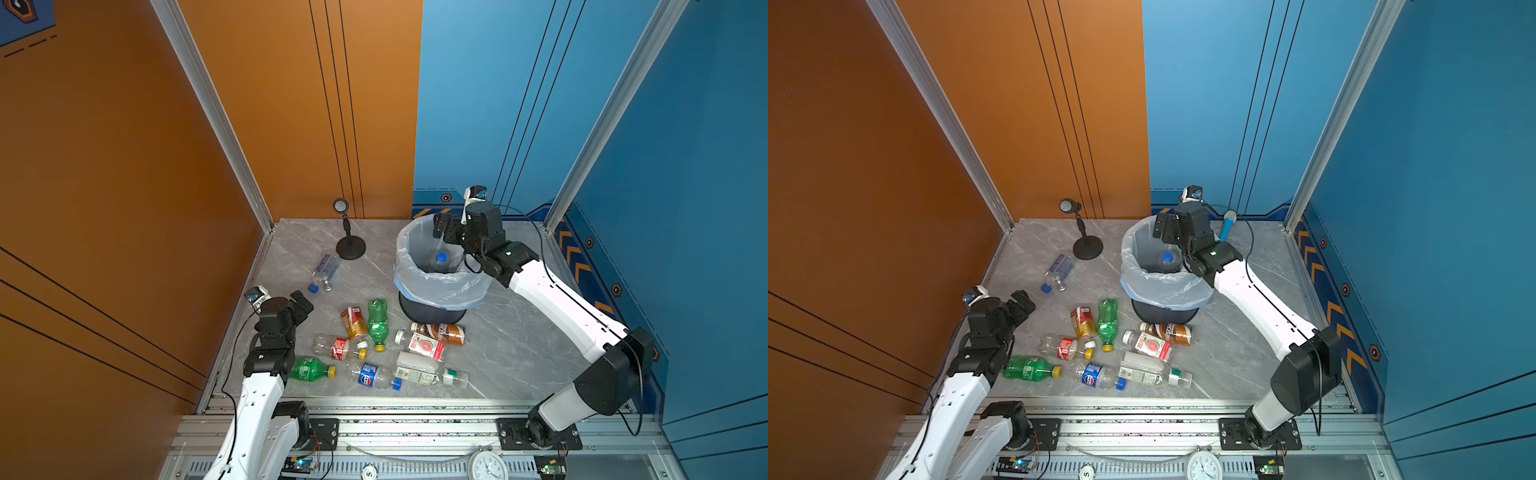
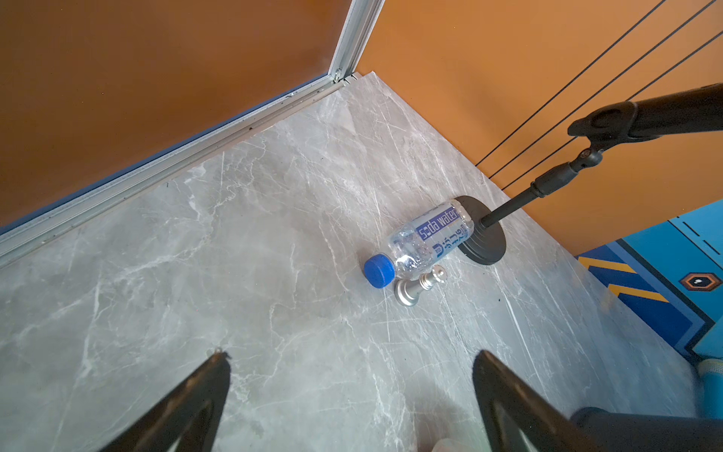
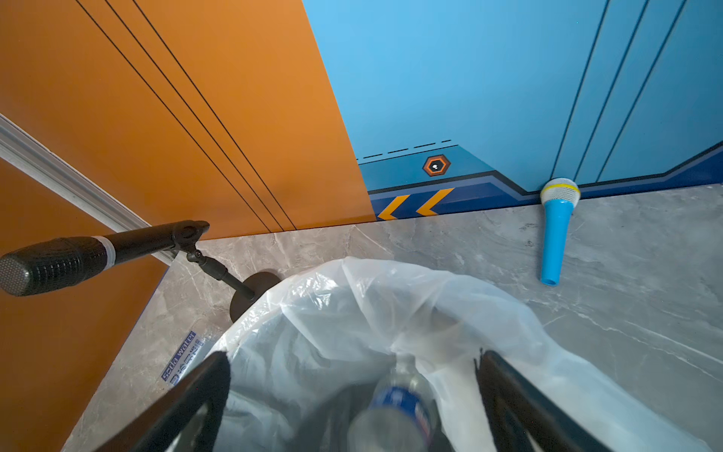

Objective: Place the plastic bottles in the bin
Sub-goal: 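Lift the bottle over the bin and open the right gripper, then withdraw the right gripper from the bin while the left reaches toward the soda water bottle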

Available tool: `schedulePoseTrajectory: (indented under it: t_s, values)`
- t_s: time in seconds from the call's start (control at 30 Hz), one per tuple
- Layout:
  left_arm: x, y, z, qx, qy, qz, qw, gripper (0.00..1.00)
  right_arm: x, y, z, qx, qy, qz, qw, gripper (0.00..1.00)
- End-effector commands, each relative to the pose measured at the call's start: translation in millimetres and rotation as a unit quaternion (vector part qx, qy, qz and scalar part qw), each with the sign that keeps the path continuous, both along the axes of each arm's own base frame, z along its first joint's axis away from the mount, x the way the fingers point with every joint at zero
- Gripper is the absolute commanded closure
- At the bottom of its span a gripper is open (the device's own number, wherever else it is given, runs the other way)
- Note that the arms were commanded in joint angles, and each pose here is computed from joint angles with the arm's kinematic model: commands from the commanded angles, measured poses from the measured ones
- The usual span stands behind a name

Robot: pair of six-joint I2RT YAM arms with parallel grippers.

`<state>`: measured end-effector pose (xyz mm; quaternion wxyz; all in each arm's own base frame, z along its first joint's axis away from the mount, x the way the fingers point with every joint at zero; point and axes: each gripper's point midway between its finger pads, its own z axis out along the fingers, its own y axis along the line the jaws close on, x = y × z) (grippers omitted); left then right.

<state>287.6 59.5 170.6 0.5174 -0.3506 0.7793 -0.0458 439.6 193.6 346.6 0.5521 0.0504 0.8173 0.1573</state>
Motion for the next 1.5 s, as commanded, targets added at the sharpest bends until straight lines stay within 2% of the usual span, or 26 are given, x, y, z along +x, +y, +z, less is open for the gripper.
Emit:
schedulePoseTrajectory:
  t_s: [0.0,0.1,0.2,0.37,0.57,0.77,0.9,1.2,1.37,1.47]
  values:
    - [1,-1,-1,-0.003,0.006,-0.008,1.000,0.02,-35,-41,45,0.015,-0.062,-0.032,0.997,0.00]
    - [3,-3,-2,-0.005,0.010,-0.011,1.000,0.02,-70,-76,36,0.023,-0.087,-0.068,0.994,0.00]
    - [5,-3,-6,-0.011,0.014,-0.010,1.000,0.02,-103,-115,-1,0.038,-0.093,-0.120,0.988,0.00]
    - [12,-8,-12,-0.026,0.021,-0.021,0.999,0.02,-136,-164,-66,0.082,-0.056,-0.193,0.976,0.00]
    - [23,-11,-13,-0.025,0.035,-0.036,0.998,0.02,-135,-175,-76,0.094,-0.035,-0.204,0.974,0.00]
    - [43,-22,-6,0.000,0.078,-0.094,0.992,0.00,-123,-164,-86,0.099,-0.013,-0.188,0.977,0.00]
    - [57,-29,-4,0.026,0.138,-0.136,0.981,0.03,-121,-164,-88,0.098,-0.010,-0.188,0.977,0.00]
    - [123,-43,-7,0.109,0.227,-0.182,0.950,0.05,-126,-169,-88,0.098,-0.012,-0.197,0.975,0.00]
    - [162,-61,-34,0.153,0.292,-0.223,0.917,0.05,-130,-175,-90,0.097,-0.013,-0.206,0.974,0.00]
    - [177,-60,-54,0.180,0.340,-0.223,0.896,0.07,-132,-178,-91,0.098,-0.014,-0.210,0.973,0.00]
